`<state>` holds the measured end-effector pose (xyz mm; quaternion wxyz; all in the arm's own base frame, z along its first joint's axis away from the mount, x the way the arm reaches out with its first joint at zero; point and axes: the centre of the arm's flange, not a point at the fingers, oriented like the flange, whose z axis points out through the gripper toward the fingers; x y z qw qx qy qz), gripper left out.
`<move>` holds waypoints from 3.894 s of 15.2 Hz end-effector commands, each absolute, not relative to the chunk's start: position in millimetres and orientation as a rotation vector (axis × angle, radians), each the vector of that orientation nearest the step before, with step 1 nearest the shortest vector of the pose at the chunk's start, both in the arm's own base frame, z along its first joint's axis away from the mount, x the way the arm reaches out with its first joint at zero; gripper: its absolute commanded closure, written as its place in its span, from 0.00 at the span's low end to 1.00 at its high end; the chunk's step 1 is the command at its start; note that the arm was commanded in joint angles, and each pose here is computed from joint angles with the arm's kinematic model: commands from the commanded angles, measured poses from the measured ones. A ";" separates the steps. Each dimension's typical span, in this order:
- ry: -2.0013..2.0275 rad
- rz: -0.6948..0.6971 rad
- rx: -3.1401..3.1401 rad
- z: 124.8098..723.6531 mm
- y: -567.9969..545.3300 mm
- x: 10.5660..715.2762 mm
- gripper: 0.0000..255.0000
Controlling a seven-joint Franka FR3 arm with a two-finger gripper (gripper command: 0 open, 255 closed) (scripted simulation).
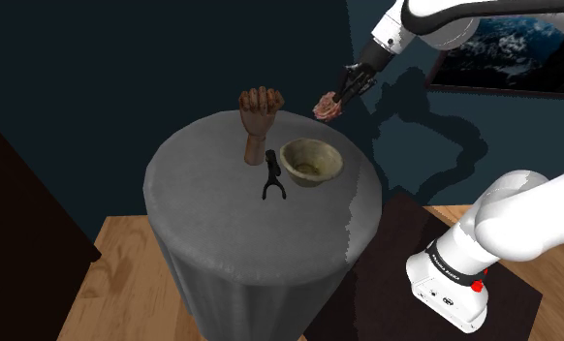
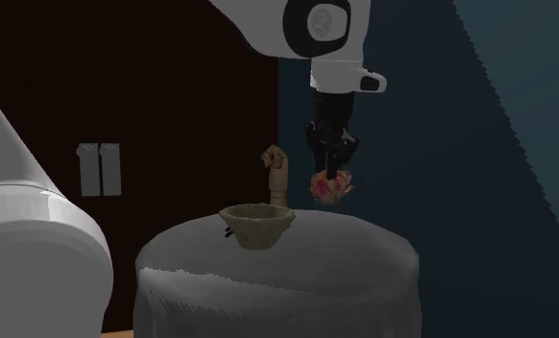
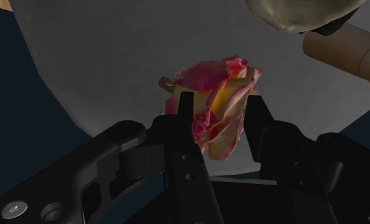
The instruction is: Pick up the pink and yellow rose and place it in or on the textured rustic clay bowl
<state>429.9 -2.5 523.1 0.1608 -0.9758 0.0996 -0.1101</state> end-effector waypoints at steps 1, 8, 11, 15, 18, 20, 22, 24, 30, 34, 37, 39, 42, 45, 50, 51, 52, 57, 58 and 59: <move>0.284 -0.315 -2.787 534.6 -3.0 430.4 1.00; 0.284 -0.315 -2.787 570.3 -3.0 430.4 1.00; 0.284 -0.315 -2.787 580.6 28.8 409.3 1.00; 0.284 -0.315 -2.787 594.3 71.3 381.0 1.00; 0.284 -0.315 -2.787 604.5 103.2 359.9 1.00; 0.284 -0.315 -2.787 611.4 124.4 345.8 1.00; 0.284 -0.315 -2.787 618.2 145.6 331.6 1.00; 0.284 -0.315 -2.787 613.8 148.4 329.8 1.00; 0.284 -0.315 -2.787 582.2 148.4 329.8 1.00; 0.284 -0.315 -2.787 561.0 148.4 329.8 1.00; 0.284 -0.315 -2.787 545.2 148.4 329.8 1.00; 0.284 -0.315 -2.787 534.6 148.4 329.8 1.00; 0.284 -0.315 -2.787 518.8 148.4 329.8 1.00; 0.284 -0.315 -2.787 500.3 148.4 329.8 1.00; 0.284 -0.315 -2.787 500.3 148.4 329.8 1.00; 0.284 -0.315 -2.787 500.3 148.4 329.8 1.00; 0.284 -0.315 -2.787 500.3 148.4 329.8 1.00; 0.284 -0.315 -2.787 500.3 148.4 329.8 0.00; 0.284 -0.315 -2.787 500.3 148.4 329.8 0.00; 0.284 -0.315 -2.787 500.3 148.4 329.8 0.00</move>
